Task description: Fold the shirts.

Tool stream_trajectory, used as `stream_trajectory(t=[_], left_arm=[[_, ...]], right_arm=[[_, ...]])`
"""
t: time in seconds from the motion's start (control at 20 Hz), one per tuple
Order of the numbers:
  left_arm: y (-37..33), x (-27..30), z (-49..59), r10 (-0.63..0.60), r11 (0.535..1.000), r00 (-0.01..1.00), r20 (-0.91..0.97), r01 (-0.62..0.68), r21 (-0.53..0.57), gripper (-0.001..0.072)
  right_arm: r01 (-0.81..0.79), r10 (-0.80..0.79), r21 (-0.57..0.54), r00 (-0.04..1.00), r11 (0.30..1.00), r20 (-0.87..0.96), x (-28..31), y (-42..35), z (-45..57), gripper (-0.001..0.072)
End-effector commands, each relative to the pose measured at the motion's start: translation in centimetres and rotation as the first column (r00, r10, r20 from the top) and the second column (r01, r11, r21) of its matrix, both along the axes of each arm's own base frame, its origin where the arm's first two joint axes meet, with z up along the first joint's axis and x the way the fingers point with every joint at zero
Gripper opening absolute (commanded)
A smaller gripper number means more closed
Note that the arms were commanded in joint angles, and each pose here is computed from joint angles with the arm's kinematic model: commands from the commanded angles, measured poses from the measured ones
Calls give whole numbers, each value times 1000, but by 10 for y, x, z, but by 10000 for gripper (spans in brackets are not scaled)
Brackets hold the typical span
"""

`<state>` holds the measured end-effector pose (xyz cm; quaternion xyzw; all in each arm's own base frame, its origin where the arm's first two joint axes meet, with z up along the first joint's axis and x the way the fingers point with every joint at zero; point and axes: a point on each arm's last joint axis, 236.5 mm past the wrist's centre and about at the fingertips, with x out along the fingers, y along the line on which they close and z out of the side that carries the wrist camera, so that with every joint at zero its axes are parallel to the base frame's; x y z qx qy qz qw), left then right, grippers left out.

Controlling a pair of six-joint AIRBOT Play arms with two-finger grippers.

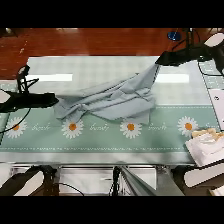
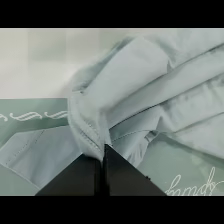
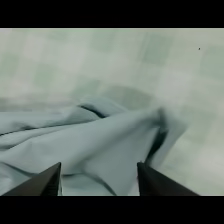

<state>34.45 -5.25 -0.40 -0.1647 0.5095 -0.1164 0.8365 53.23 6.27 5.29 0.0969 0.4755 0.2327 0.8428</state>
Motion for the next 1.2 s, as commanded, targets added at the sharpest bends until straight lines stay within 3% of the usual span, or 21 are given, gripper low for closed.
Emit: stream_trajectory(t=[0.0, 0.05, 0.1, 0.2, 0.45, 0.55, 0.75, 1.15], left_arm=[[-2, -1, -8, -40, 999, 999, -7, 40, 26, 28], [-1, -1, -9, -41, 999, 999, -8, 41, 28, 28], [-1, -1, -9, -41, 999, 999, -8, 41, 28, 28], [-1, 0, -8, -38, 999, 999, -2, 38, 30, 28], [0, 2, -8, -34, 999, 999, 4, 34, 32, 28], [0, 2, -8, -34, 999, 999, 5, 34, 32, 28], [0, 2, -8, -54, 998, 998, 12, 53, 43, 28], [0, 2, -8, -56, 997, 998, 12, 56, 44, 28]], right_arm=[[35, -61, -178, 988, 983, -142, -45, -51, 9, 508], [78, -125, -243, 975, 967, -184, -63, -77, 16, 487], [118, -179, -262, 959, 958, -220, -80, -95, 24, 383], [111, -196, -240, 910, 964, -366, -125, -111, 19, 367], [128, -85, 23, 773, 991, -629, -208, -65, -48, 367], [179, -64, 120, 770, 976, -635, -218, -38, -67, 368], [320, -105, 258, 788, 911, -607, -213, -5, -89, 460], [235, -81, 179, 791, 955, -607, -233, 55, -138, 461]])
